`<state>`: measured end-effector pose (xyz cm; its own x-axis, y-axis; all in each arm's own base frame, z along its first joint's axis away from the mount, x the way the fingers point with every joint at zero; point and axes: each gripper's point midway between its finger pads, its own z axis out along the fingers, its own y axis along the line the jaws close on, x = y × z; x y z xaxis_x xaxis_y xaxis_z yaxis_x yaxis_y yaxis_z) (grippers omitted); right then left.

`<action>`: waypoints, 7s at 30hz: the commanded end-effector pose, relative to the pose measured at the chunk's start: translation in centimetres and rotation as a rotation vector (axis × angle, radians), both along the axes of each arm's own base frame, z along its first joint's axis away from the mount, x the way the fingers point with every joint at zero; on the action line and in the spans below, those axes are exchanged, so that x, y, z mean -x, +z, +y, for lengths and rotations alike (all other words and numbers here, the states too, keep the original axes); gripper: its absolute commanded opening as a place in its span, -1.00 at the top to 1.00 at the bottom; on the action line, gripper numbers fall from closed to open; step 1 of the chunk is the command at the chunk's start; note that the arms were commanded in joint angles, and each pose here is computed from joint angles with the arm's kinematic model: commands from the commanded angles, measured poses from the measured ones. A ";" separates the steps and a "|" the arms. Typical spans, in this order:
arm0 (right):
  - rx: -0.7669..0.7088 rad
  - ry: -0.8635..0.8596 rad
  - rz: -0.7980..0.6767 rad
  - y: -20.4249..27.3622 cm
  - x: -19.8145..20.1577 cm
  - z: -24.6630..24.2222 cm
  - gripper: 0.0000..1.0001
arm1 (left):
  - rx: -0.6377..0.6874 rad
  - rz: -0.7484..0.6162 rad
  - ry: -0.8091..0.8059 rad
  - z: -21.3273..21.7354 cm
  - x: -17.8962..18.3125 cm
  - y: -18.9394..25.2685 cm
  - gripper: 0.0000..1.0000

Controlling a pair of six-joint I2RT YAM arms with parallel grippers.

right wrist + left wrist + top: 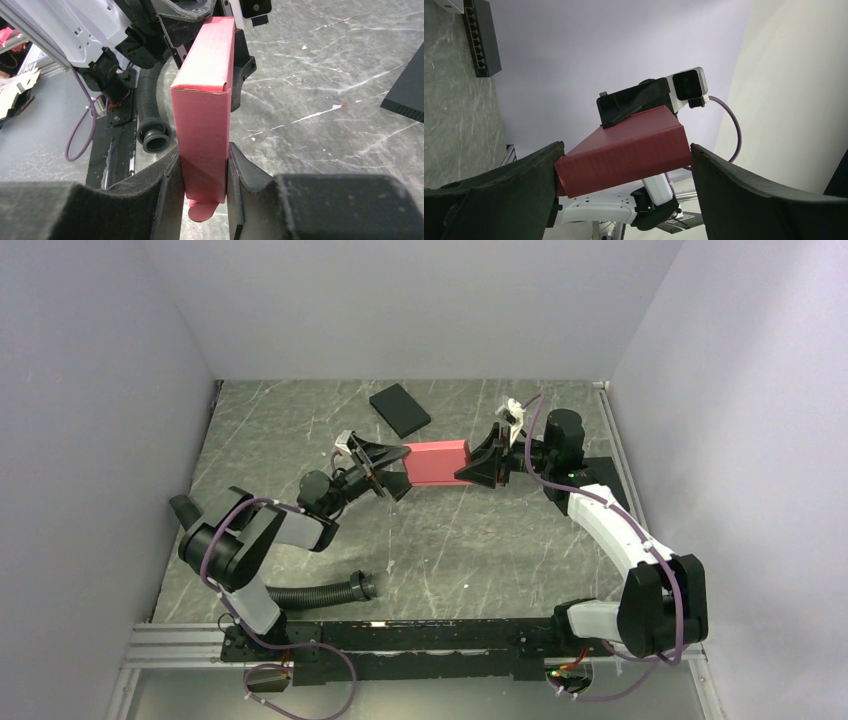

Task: Fold the paper box
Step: Close the paper box.

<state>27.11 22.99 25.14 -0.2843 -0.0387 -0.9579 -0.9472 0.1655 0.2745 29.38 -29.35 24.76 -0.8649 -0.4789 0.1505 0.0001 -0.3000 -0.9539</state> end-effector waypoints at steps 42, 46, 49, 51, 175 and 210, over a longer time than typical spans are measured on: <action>-0.023 0.084 0.386 -3.9 0.5 0.4 0.89 | -1.004 -0.985 0.245 9.2 5.5 1.7 -0.99; -0.016 0.088 0.427 -4.1 0.5 0.4 0.89 | -1.182 -1.239 0.206 6.7 6.9 0.9 -0.99; -0.019 0.094 0.459 -4.2 0.4 0.5 0.89 | -1.312 -1.395 0.176 5.0 7.2 -0.8 -0.99; -0.016 0.099 0.481 -4.5 0.4 0.6 0.89 | -1.372 -1.456 0.155 3.9 7.0 -1.9 -0.99; 0.247 0.010 -0.778 5.3 -0.6 -0.9 -0.07 | -0.080 -0.549 0.352 2.6 4.2 6.2 0.89; 0.257 0.040 -0.826 6.1 -0.6 -0.2 -0.06 | -0.074 -0.505 0.339 2.3 4.0 5.6 0.90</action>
